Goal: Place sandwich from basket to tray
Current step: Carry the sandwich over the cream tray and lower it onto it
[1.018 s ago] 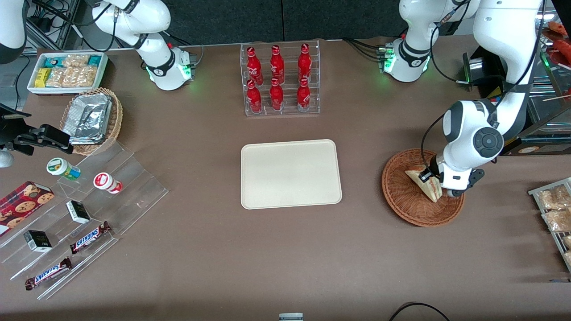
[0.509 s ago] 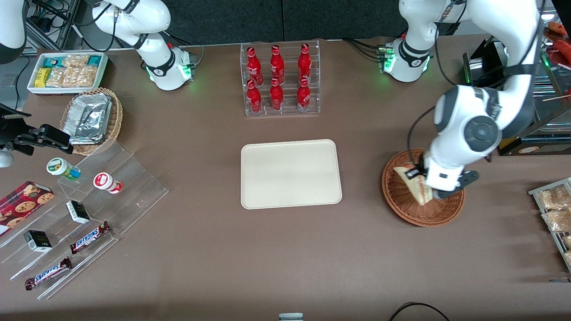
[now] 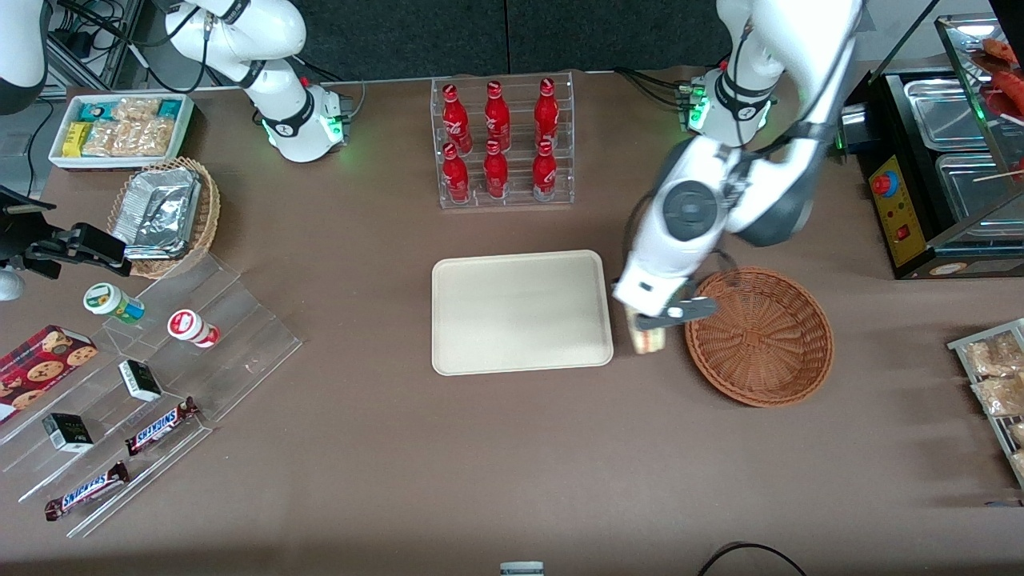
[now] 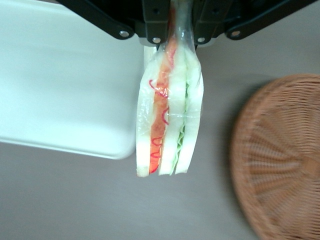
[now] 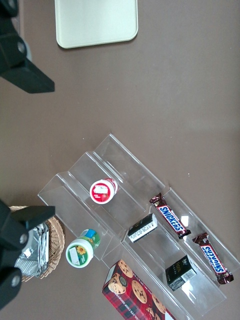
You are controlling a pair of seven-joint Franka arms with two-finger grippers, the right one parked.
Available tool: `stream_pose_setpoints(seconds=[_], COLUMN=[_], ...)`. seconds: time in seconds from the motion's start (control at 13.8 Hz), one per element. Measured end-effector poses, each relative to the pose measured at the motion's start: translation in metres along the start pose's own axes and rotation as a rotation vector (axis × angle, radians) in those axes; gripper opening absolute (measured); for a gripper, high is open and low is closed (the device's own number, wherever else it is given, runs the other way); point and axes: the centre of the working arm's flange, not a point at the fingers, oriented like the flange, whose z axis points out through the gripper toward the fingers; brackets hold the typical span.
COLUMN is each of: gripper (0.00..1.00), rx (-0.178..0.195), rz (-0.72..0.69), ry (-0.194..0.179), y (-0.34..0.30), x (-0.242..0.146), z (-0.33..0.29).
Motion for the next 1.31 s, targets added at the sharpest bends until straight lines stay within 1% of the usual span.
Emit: stream_pose_setpoints(seconds=[0.07,0.22,0.29,0.58,0.95,1.24,1.31], gripper=[0.15,0.15,0.15,0.15,0.15,0.15,0.22], rx=[-0.003,-0.022,-0.025,-0.018,-0.025,-0.025,-0.028], rz=[0.024,0.06,0.072,0.101,0.134,0.124,0.123], ry=[-0.006,-0.03,-0.039,-0.046,-0.041,-0.042,-0.041], y=[0.022,0.063,0.079,0.132,0.159,0.165,0.165], x=[-0.006,-0.015,-0.019,-0.045,-0.059,-0.061,-0.061], z=[0.008,0.025,0.034,0.06,0.096,0.118,0.117])
